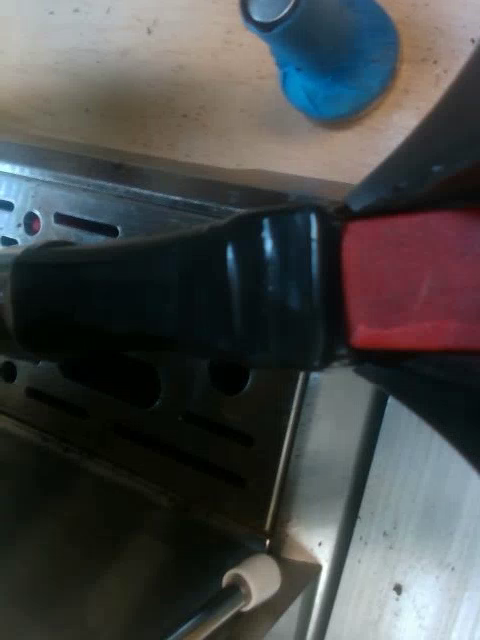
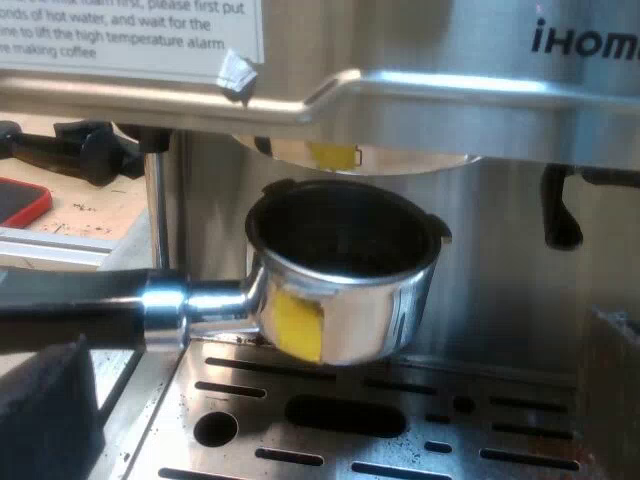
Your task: Put the handle in the coffee machine
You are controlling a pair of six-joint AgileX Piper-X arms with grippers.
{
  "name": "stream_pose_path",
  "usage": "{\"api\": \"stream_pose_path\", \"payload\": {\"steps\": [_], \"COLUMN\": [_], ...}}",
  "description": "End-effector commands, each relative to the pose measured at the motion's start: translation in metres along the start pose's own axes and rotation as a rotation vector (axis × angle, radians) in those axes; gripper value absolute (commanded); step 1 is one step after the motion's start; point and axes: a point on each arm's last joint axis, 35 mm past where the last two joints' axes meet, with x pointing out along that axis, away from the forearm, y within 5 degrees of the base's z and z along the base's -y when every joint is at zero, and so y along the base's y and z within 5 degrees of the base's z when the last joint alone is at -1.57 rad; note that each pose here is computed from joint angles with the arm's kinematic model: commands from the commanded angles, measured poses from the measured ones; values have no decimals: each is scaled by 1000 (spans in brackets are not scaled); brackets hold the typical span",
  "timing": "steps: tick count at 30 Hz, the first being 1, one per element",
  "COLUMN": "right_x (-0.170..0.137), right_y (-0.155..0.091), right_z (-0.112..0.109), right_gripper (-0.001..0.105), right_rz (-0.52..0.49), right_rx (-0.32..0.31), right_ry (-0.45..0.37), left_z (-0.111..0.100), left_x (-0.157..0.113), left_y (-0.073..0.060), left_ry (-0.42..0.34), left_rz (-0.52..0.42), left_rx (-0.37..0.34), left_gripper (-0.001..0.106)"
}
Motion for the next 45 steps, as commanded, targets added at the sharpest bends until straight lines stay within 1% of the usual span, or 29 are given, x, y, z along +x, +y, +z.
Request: {"api": "stream_pose_path", "payload": {"steps": [1, 12, 20, 27, 34, 39, 42, 45], "right_x": [1, 1, 1, 1, 5, 8, 8, 8], "right_y": [0, 0, 0, 0, 7, 13, 13, 13], "right_z": [-1, -1, -1, -1, -9, -12, -10, -9], "right_gripper": [103, 103, 103, 103, 103, 103, 103, 103], "right_rz": [-17, -17, -17, -17, -17, -13, -14, -15], "right_rx": [-13, -13, -13, -13, -26, -2, -23, -25], "right_ry": [0, 0, 0, 0, 5, -13, -23, -25], "left_z": [8, 10, 24, 27, 28, 28, 29, 30], "left_x": [-2, -3, -12, -9, -7, -7, -8, -8], "left_y": [0, 2, 8, 6, 5, 5, 6, 7], "left_ry": [-78, -81, -94, -98, -98, -98, -99, -101], "left_rz": [-19, -13, 17, -2, -7, -7, -5, 0], "left_rx": [-2, 10, 52, 53, 59, 54, 56, 60], "left_gripper": [0, 0, 0, 0, 0, 0, 0, 0]}}
